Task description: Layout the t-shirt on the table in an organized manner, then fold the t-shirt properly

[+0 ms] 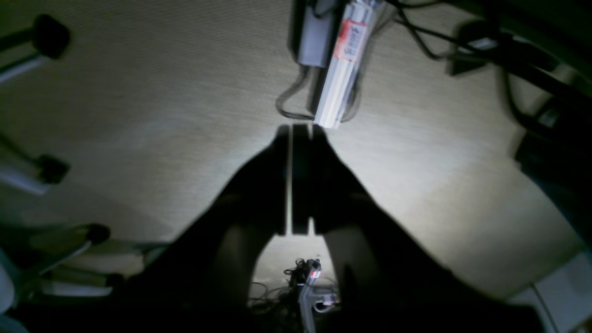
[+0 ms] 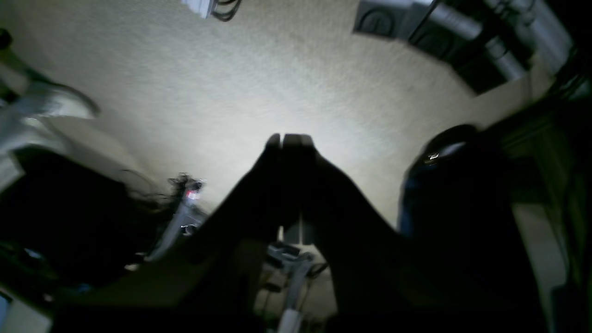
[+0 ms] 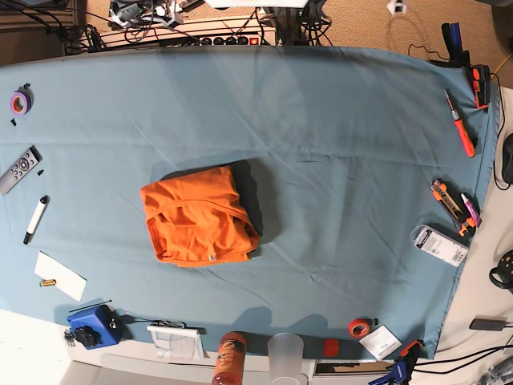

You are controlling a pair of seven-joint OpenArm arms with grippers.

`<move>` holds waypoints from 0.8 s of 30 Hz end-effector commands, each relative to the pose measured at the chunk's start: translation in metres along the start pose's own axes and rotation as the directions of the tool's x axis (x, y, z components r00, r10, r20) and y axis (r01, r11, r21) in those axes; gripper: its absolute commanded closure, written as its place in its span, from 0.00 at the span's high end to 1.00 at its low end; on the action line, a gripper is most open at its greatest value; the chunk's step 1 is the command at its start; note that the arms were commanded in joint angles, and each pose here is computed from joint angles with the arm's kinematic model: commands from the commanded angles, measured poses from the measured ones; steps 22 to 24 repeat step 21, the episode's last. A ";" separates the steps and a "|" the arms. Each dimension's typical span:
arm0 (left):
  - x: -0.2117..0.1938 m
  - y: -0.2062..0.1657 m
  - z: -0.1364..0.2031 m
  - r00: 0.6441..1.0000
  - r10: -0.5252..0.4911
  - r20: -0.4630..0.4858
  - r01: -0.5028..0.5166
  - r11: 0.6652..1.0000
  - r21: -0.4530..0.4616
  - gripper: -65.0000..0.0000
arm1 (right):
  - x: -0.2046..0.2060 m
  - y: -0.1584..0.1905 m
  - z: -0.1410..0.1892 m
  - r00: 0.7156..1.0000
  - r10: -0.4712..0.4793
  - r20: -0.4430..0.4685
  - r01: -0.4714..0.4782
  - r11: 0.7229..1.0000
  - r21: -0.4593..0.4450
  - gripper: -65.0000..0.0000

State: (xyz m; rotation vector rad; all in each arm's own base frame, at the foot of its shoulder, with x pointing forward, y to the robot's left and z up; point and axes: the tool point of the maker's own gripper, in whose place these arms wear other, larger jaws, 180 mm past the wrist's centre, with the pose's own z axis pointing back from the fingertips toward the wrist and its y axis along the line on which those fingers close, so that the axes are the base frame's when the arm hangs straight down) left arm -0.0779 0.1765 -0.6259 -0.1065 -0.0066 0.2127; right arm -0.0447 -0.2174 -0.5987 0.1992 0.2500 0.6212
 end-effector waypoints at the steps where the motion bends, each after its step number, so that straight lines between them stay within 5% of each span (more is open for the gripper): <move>1: -0.009 -0.003 -0.003 1.000 -0.001 -0.006 0.001 1.000 0.016 0.00 | 0.002 -0.007 0.000 1.000 0.014 0.012 -0.014 1.000 -0.018 0.00; 6: -0.010 -0.032 -0.020 1.000 -0.008 -0.012 0.008 1.000 -0.005 0.00 | 0.018 -0.024 -0.013 0.994 0.074 0.080 -0.064 0.990 -0.123 0.00; 13: 0.001 -0.041 -0.023 1.000 -0.007 0.009 0.007 1.000 -0.017 0.00 | 0.024 -0.049 -0.019 0.967 0.222 0.121 -0.177 0.935 -0.306 0.00; 24: 0.002 -0.043 -0.023 1.000 -0.006 0.013 0.006 1.000 -0.021 0.00 | 0.047 -0.039 -0.021 0.952 0.235 0.194 -0.168 0.937 -0.307 0.00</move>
